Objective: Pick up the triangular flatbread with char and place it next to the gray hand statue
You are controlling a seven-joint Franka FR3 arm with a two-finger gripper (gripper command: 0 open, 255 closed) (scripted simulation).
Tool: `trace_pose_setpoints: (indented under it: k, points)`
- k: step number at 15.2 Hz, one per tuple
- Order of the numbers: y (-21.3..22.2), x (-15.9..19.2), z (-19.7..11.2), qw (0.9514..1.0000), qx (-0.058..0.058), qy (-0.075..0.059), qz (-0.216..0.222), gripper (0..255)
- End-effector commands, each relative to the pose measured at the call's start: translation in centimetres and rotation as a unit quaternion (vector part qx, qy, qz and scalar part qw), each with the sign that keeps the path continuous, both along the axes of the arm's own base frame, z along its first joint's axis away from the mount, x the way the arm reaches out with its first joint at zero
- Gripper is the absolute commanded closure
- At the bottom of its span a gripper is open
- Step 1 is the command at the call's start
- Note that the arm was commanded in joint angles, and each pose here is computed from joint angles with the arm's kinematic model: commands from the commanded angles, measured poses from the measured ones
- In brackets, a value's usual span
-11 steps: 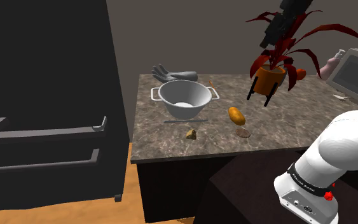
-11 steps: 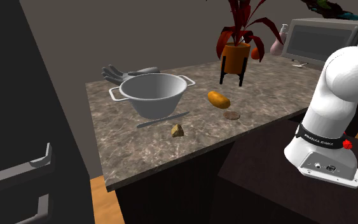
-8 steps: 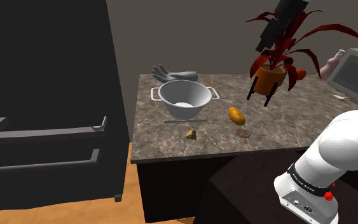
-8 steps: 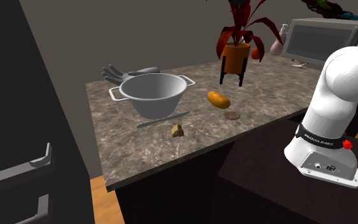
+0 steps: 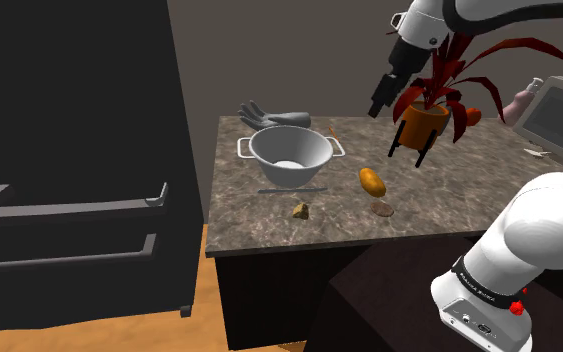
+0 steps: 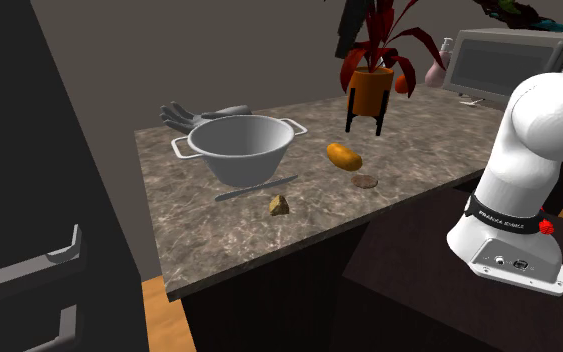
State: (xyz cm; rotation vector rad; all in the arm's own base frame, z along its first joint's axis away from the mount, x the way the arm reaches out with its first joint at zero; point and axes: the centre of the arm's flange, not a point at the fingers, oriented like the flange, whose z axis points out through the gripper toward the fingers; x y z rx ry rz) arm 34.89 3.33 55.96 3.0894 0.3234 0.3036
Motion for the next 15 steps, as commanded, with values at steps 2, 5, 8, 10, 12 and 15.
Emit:
trace_pose_setpoints:
  k: [2,5,8,10,12,15]
  points:
    - [2.4,1.3,-3.2,0.9998,-0.013,0.003,0.016,0]
    - [4.5,2.5,-6.6,0.9991,-0.025,0.007,0.032,0]
    - [6.5,3.5,-10.0,0.9981,-0.038,0.011,0.048,0]
    - [7.9,4.2,-12.3,0.9971,-0.047,0.014,0.059,0]
    - [9.2,4.8,-14.6,0.9959,-0.055,0.017,0.069,0]
    - [11.1,5.7,-18.2,0.9939,-0.068,0.021,0.085,0]
